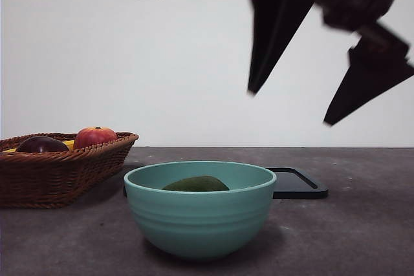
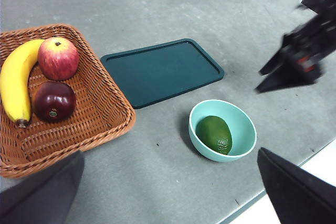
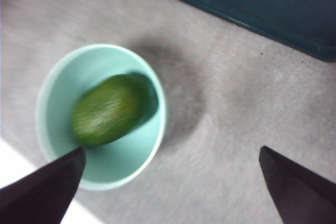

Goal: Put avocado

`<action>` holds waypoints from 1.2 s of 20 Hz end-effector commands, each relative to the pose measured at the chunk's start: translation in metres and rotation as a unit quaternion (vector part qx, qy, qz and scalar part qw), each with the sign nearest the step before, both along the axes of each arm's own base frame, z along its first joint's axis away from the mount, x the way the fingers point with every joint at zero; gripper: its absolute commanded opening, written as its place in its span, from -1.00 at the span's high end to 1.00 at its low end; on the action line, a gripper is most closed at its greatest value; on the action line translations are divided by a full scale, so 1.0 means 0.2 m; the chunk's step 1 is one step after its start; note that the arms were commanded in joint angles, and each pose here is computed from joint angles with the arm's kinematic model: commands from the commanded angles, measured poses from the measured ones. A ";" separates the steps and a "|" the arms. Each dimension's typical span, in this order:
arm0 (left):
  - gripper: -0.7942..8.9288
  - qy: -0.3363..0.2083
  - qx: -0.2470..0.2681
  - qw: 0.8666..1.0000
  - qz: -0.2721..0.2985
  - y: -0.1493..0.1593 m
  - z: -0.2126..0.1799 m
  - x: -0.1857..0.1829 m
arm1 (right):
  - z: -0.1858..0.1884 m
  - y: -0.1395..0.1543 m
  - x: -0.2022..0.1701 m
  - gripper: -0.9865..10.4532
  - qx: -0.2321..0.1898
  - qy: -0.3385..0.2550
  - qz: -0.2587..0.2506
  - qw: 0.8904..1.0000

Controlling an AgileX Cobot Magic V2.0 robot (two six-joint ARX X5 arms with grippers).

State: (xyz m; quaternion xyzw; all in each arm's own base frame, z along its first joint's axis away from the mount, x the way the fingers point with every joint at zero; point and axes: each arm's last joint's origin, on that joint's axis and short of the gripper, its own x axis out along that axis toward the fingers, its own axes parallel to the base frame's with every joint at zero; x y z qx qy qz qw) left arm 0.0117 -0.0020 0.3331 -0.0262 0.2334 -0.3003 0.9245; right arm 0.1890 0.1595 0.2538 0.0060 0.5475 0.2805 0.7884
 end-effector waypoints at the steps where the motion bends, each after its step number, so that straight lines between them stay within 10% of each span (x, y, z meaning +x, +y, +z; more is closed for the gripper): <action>1: -0.25 -0.005 -0.006 1.000 -0.004 0.00 0.01 0.00 | -0.06 0.08 0.05 -0.25 -0.026 0.017 0.005 0.999; 9: -0.25 -0.005 -0.004 1.000 -0.004 0.01 0.01 0.00 | -0.31 0.23 0.11 -0.10 -0.086 0.069 0.021 0.994; 17: -0.25 0.002 0.006 1.000 -0.004 0.01 0.00 -0.01 | -0.38 0.29 0.13 0.80 -0.077 0.078 0.011 0.994; 24: -0.25 0.001 0.006 1.000 -0.004 0.01 0.00 -0.01 | -0.26 0.29 0.19 0.81 -0.081 0.078 -0.033 0.993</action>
